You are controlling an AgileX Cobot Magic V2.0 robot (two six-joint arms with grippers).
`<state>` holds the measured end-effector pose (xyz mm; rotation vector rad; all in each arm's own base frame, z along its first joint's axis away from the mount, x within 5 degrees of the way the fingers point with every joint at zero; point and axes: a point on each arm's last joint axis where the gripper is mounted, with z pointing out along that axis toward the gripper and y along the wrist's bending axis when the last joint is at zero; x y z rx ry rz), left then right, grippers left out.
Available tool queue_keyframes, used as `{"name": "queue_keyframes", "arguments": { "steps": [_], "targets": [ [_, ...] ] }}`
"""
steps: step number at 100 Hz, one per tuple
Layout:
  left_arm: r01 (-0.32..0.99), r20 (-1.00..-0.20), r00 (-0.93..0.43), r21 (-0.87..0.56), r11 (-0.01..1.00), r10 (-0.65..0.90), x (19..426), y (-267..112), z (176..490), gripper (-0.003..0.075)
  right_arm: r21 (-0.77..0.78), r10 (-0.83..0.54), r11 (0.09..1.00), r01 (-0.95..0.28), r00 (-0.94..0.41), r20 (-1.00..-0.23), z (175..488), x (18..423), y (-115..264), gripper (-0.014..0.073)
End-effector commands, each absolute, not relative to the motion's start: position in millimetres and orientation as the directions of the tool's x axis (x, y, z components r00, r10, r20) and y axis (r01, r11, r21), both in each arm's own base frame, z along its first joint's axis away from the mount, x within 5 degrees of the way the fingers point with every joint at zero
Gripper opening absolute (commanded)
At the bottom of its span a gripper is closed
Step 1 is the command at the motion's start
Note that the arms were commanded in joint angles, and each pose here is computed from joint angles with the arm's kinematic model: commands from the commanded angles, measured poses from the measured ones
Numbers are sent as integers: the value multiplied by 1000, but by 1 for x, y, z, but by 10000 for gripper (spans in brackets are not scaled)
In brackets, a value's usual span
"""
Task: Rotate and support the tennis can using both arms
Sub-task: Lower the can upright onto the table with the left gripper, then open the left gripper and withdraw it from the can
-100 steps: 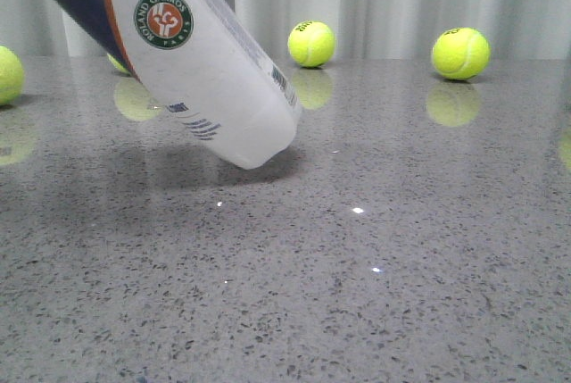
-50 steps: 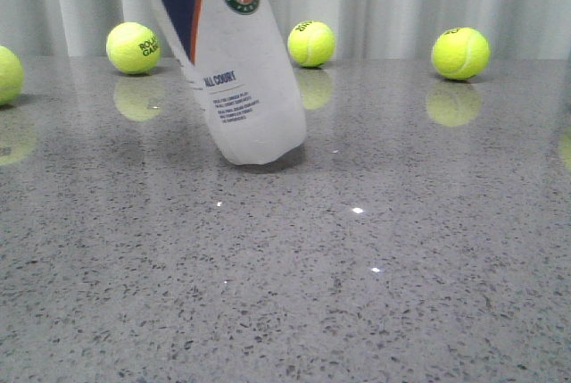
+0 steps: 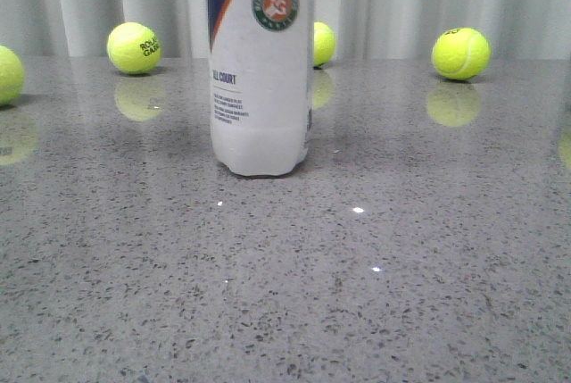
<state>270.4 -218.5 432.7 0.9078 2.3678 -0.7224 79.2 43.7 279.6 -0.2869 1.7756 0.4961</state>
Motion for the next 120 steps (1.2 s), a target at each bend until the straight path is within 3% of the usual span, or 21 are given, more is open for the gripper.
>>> {"name": "queue_keyframes", "arguments": {
  "steps": [1,28,35,49,62,76,120],
  "targets": [
    [749,-666,-614,-323,578,423,252,-216,458,387,172,104,875,-453,-172,-980,295,80,44,-57],
    [784,-706,-570,-313,537,421,240,-211,471,363,172,104,875,-453,-172,-980,295,80,44,-57],
    [790,-724,-554,-301,534,411,232,-206,479,279,172,104,875,-453,-172,-980,295,80,44,-57],
    [792,-798,-481,-218,571,363,218,-189,500,-22,172,104,875,-453,-172,-980,295,80,44,-57],
    [717,-872,-398,-104,689,283,209,-165,514,-21,172,104,875,-453,-172,-980,295,80,44,-57],
    [631,-908,-354,-55,774,223,195,-142,507,-21,172,104,875,-453,-172,-980,295,80,44,-57],
    [594,-943,-300,-66,802,144,140,-100,414,-21,172,104,875,-453,-172,-980,295,80,44,-57]
  ]
}}
